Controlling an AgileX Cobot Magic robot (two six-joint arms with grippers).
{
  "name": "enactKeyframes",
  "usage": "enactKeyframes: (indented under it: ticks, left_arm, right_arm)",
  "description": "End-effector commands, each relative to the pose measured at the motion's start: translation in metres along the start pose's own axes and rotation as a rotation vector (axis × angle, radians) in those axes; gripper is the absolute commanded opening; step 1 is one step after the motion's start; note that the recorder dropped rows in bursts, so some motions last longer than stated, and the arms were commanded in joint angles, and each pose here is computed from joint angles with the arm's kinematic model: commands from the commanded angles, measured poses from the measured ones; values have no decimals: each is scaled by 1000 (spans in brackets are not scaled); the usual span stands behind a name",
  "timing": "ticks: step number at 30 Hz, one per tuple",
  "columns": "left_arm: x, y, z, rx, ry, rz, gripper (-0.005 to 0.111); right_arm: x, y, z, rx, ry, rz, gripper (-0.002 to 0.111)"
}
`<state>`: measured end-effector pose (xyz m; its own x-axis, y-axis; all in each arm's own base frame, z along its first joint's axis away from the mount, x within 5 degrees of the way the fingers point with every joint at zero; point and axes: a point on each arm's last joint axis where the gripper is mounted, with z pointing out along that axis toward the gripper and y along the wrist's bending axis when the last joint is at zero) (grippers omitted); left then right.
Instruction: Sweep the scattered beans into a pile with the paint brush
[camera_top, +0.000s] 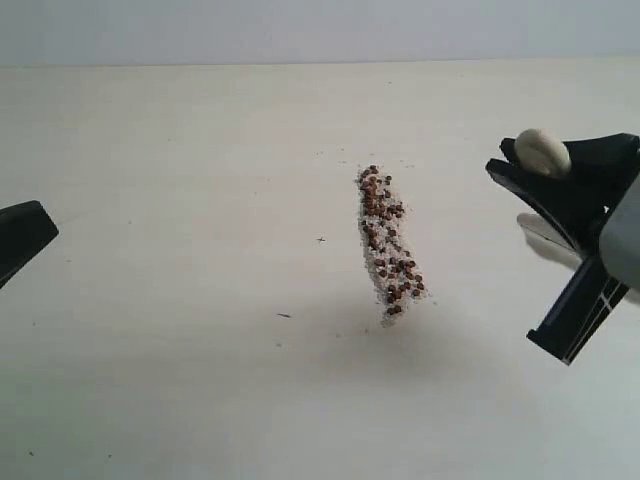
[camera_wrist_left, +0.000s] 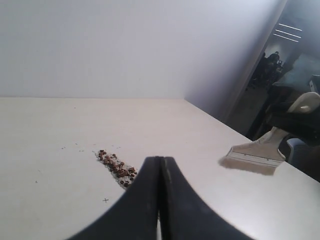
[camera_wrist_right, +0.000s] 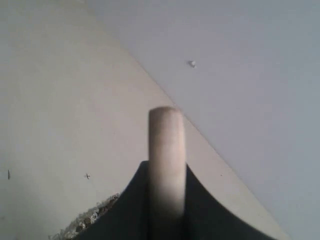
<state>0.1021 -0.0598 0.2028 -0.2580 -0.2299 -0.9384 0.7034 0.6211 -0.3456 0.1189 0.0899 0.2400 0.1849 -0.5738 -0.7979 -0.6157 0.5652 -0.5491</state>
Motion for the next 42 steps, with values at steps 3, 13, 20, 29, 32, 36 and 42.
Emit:
enactKeyframes:
  ticks: [3, 13, 20, 29, 32, 36, 42]
  left_arm:
    - [0, -1, -1, 4, -10, -8, 0]
    - [0, -1, -1, 4, -10, -8, 0]
    - [0, -1, -1, 4, -10, -8, 0]
    - [0, -1, -1, 4, -10, -8, 0]
    - [0, -1, -1, 4, -10, -8, 0]
    - [0, -1, -1, 4, -10, -8, 0]
    - [0, -1, -1, 3, -10, -8, 0]
  right_arm:
    - [2, 0, -1, 0, 9, -65, 0]
    - [0, -1, -1, 12, -13, -117, 0]
    - [-6, -5, -2, 65, -72, -143, 0]
    - [22, -38, 4, 293, 142, -200, 0]
    - [36, -47, 9, 334, 217, -202, 0]
    - [47, -58, 17, 403, 232, -169, 0]
    - [45, -81, 39, 425, 126, -20, 0]
